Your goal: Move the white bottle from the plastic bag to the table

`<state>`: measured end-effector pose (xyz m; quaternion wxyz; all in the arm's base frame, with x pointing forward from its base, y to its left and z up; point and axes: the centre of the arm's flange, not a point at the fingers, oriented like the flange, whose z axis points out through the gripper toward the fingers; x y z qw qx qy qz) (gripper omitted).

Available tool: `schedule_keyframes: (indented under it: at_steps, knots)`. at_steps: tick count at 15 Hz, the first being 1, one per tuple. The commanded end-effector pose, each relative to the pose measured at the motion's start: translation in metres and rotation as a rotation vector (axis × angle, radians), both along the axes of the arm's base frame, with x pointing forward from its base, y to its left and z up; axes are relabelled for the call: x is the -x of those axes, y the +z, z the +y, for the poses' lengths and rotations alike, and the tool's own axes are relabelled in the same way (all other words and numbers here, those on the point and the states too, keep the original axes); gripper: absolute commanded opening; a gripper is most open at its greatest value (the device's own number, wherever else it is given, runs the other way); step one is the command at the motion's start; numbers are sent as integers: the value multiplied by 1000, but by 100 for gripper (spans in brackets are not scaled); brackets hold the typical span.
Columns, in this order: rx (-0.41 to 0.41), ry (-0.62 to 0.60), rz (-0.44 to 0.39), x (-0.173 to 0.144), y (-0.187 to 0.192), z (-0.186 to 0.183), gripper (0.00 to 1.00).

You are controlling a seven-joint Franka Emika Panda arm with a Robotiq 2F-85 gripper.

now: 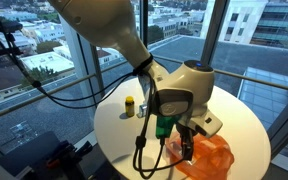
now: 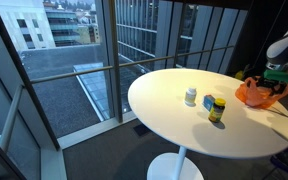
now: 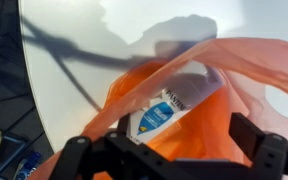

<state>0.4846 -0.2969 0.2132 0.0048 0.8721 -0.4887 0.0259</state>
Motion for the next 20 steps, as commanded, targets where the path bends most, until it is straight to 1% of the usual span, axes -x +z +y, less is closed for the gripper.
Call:
schedule_keyframes:
  at_steps: [1,8,20]
  knots:
    - [-3,22,-31,-2,-7,-1,100]
    - [13,26,-50,-10,-10,-1,100]
    - [-1,-36,-22,-4,-13,-7,100]
